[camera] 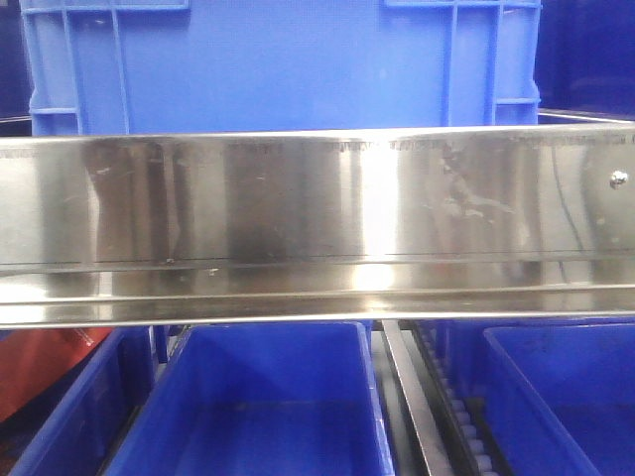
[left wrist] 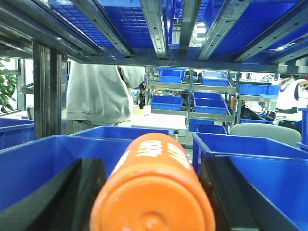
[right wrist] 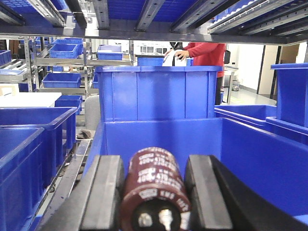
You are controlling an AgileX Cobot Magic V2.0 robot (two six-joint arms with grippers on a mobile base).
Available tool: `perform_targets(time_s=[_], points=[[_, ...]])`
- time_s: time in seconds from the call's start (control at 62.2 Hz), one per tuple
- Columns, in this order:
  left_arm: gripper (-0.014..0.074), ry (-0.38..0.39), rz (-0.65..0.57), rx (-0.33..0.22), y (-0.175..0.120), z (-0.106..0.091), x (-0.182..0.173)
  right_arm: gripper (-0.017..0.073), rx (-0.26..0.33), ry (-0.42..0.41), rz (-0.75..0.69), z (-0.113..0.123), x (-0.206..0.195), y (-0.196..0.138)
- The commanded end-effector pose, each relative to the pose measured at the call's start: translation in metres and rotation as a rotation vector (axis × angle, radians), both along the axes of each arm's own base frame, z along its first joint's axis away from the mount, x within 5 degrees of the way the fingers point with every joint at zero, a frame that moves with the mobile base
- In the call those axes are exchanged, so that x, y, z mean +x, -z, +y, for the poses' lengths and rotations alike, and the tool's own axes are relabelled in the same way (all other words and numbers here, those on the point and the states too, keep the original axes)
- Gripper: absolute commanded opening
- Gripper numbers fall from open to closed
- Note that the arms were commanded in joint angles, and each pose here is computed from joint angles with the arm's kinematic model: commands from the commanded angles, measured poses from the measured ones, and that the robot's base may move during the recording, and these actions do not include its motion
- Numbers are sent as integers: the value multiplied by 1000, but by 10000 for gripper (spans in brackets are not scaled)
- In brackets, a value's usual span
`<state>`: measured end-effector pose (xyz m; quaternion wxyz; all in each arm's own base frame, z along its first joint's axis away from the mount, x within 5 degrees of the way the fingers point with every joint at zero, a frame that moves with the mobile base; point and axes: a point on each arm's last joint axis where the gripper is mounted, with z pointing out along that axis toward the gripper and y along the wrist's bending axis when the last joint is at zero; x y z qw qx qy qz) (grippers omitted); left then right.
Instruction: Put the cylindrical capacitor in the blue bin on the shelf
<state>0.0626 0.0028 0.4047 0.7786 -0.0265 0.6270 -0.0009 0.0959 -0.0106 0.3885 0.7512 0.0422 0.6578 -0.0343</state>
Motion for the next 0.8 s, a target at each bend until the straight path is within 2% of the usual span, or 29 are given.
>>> perform_targets(time_s=[0.0,0.386,0.434,0.562,0.691,0.787], points=[[-111,1,-26,-5,-2,0,-1,-162,-11,4,-50,0,-2,-5],[-111,1,-24,-5,-2,0,-1,-162,-10,4,-58,0,-2,-5],[-111,1,-24,-5,-4,0,1,-162,8,-2,-61,0,0,-5],[-111,15,0,1,-14,-1,14,-162,8,-74,-55,7,9,-15],[-111,100,26,12,-26,-9,39,-162,-34,-186,-9,21,33,-26],[-111,171,70,48,-32,-20,63,-162,-43,-268,17,35,52,-34]])
